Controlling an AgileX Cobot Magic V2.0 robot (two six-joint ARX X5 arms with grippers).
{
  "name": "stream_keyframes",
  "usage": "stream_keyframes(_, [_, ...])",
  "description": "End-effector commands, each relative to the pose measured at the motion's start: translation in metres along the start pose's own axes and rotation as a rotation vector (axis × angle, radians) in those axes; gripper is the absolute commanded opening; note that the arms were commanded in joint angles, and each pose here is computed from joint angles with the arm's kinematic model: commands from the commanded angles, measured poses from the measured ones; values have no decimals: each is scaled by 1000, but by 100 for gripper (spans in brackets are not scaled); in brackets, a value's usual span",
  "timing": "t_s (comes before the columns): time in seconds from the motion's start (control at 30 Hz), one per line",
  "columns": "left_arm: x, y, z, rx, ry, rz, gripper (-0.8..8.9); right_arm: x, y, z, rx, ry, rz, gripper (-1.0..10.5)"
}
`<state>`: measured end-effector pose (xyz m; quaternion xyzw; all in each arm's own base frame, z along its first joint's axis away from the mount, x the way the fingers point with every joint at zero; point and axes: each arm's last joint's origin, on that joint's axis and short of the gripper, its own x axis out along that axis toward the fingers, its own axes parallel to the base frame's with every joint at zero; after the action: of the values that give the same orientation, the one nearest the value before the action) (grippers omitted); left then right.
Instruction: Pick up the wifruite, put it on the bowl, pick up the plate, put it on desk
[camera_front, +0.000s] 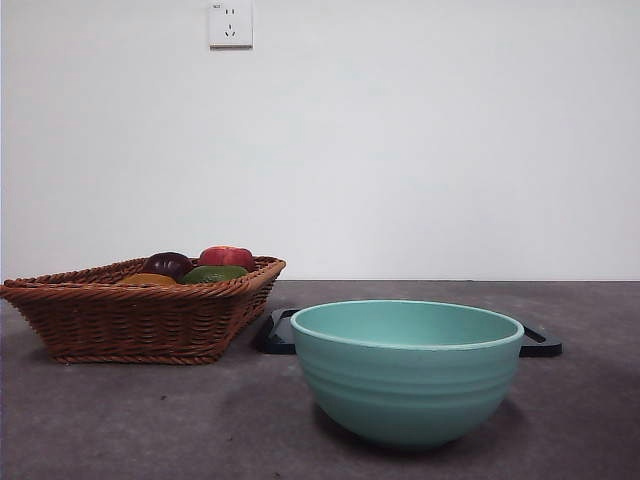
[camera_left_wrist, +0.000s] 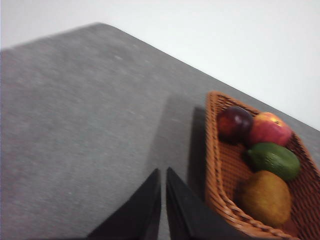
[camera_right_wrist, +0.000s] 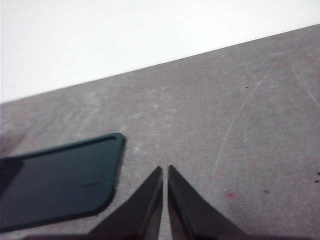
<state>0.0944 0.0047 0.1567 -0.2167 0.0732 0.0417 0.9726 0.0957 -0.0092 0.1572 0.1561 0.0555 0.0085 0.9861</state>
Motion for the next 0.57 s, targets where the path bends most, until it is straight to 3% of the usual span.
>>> stream_keyframes(0.03, [-5, -4, 7, -53, 29, -24, 16, -3, 3, 8, 70, -14, 5, 6])
stream_keyframes(0.37, [-19, -29, 52, -76, 91, -118, 16, -20, 23, 62, 61, -35, 41, 6])
stream_keyframes(0.57, [-21, -49, 88, -8, 203, -195, 16, -29, 43, 111, 3, 40, 100, 6])
